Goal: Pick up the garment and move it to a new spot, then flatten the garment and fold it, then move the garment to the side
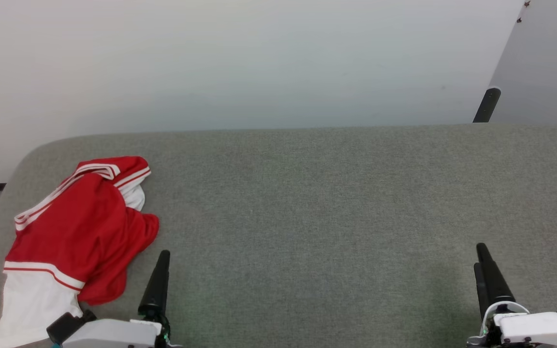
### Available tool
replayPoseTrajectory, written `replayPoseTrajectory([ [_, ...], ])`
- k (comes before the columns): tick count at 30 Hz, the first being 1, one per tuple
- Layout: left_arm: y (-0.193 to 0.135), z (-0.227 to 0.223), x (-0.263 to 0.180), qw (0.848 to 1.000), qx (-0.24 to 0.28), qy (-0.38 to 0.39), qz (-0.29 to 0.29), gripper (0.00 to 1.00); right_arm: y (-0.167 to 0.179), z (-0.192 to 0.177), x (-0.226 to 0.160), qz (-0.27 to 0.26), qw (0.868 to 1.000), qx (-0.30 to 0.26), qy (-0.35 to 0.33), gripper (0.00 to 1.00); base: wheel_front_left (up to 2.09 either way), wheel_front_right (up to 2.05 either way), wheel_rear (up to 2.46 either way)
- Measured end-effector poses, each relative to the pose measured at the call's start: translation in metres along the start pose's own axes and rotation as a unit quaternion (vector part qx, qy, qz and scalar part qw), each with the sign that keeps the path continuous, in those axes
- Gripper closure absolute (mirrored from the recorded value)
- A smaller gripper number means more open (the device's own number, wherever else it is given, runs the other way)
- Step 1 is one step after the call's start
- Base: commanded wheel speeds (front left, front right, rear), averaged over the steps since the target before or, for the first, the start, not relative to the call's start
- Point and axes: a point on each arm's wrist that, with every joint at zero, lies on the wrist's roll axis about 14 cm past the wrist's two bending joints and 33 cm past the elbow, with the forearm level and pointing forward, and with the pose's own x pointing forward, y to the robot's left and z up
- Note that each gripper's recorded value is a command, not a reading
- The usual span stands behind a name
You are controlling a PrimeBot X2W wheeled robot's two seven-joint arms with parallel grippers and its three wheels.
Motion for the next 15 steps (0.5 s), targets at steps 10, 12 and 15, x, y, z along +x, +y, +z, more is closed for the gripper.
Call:
replayPoseTrajectory([
  [10,-0.003,0.000,0.001,0.990,0.141,0.008,0.000,0.00,0.007,-0.003,0.000,0.017,0.993,-0.116,0.008,0.00,0.00,0.00,0.00],
  [12,-0.005,-0.001,0.001,0.984,0.179,0.009,-0.003,0.00,0.009,-0.005,0.000,0.022,0.989,-0.147,0.011,0.00,0.00,0.00,0.00],
  [15,-0.008,-0.001,0.001,0.974,0.228,0.009,-0.008,0.00,0.012,-0.007,-0.001,0.029,0.981,-0.193,0.015,0.00,0.00,0.00,0.00],
])
